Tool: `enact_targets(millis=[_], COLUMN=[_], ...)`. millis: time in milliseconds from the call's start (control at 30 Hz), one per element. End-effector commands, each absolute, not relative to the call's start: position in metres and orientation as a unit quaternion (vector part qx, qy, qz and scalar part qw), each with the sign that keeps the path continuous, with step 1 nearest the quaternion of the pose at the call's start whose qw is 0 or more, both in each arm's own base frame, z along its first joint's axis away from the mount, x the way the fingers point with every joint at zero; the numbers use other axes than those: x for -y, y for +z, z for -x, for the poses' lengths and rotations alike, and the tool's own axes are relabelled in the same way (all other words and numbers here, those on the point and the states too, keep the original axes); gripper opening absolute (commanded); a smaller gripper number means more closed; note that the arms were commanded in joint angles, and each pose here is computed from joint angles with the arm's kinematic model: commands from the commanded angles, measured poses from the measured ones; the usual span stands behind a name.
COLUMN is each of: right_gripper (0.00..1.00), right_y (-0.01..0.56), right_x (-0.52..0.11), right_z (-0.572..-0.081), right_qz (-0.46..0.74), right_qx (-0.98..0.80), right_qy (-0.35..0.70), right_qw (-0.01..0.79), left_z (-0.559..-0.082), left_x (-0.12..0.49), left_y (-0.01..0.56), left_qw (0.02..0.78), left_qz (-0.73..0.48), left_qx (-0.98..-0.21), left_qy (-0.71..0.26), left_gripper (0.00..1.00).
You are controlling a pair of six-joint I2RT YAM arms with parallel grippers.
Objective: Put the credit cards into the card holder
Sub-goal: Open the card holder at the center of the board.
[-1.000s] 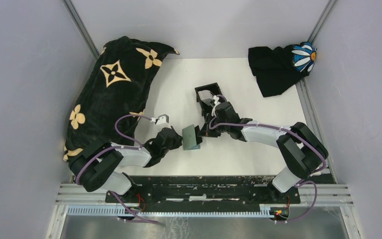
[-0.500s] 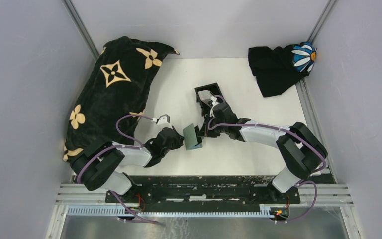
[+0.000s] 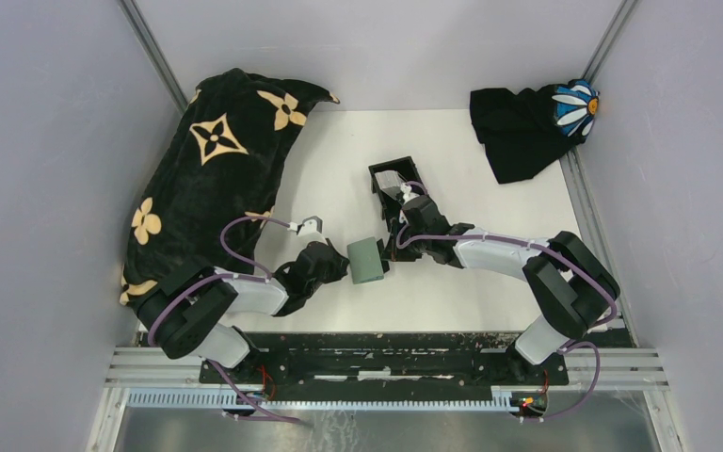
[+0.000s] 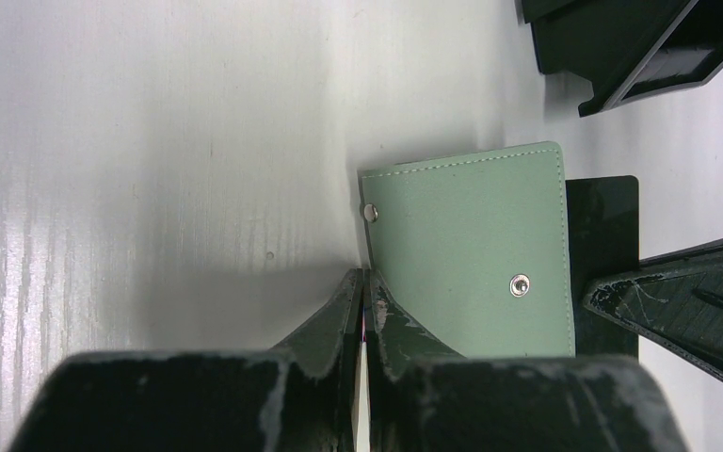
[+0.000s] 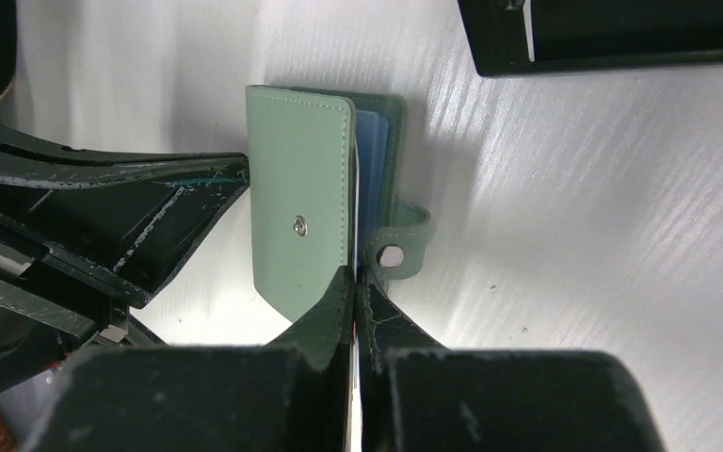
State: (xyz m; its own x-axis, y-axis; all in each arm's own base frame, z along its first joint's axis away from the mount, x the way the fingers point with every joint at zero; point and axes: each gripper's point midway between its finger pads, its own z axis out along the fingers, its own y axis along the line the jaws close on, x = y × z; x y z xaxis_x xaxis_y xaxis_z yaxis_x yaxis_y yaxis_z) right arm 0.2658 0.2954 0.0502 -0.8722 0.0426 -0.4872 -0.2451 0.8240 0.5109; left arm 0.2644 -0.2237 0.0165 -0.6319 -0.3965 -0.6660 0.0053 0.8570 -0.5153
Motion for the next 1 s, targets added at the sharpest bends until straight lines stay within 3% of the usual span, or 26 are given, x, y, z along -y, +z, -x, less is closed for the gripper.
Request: enact_targets(millis=[0,967], right_gripper=[0.01,0.01], right_y=[0.068,0.081], right_x=[-0.299,-0.293], right_z=[-0.278,-0.282], right_qz=[0.065,0.085], right_qx=[-0.912,-0.912], right_qy=[0.292,0.273], right_qw=[0.281,0.295], left_z=[-0.245,-0.245], left_x=[0.211,0.213], left_y=[-0.012,-0.017], left_qw=[0.379,0.373], left_qz=[0.094,0.094], left_qx=[-0.898,-0.9], left_qy=[-0.205,-0.205], left_gripper=[0.09,0.09])
